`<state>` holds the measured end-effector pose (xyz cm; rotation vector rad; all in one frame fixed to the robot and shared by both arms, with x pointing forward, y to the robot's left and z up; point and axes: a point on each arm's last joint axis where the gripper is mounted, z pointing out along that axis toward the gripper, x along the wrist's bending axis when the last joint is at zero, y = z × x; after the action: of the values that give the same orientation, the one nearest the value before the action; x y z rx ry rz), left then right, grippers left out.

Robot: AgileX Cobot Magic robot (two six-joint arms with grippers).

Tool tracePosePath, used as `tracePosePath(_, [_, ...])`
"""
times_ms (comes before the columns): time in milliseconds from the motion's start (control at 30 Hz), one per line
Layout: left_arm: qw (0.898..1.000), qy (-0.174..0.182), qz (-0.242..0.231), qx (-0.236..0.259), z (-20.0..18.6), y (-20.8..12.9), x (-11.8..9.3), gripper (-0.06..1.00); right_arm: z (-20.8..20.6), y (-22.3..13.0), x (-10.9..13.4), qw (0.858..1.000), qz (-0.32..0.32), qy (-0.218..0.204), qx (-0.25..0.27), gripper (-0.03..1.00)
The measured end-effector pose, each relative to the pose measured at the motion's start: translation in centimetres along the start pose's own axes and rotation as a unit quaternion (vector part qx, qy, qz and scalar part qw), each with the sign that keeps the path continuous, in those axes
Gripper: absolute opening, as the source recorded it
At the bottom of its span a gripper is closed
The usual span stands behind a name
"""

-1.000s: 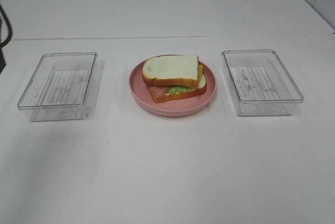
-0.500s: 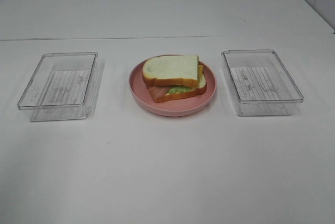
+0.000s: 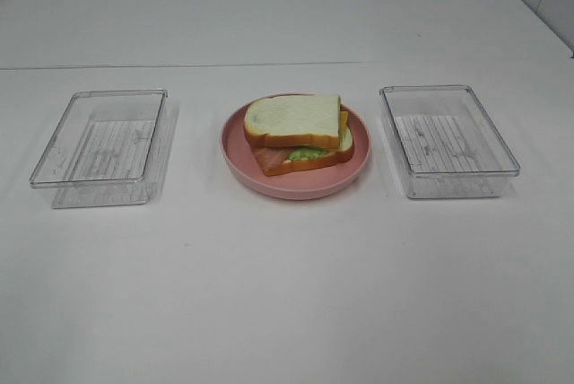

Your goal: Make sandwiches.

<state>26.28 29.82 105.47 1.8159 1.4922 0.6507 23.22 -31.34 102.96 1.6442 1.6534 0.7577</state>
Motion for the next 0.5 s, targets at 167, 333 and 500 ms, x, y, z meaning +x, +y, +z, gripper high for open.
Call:
tracePosePath(167, [0.999,-0.021,0.029,-0.013,-0.29,-0.23,-0.32,0.99,0.0,0.0,0.0,1.0,0.0,0.0,0.0,0.98])
tracePosePath(333, [0.999,-0.025,0.031,-0.017,-0.3,-0.16,-0.4,0.99,0.0,0.0,0.0,1.0,0.0,0.0,0.0,0.98])
tracePosePath(500, [0.999,-0.025,0.031,-0.021,-0.38,-0.2,-0.39,0.99,0.0,0.0,0.0,1.0,0.0,0.0,0.0,0.98])
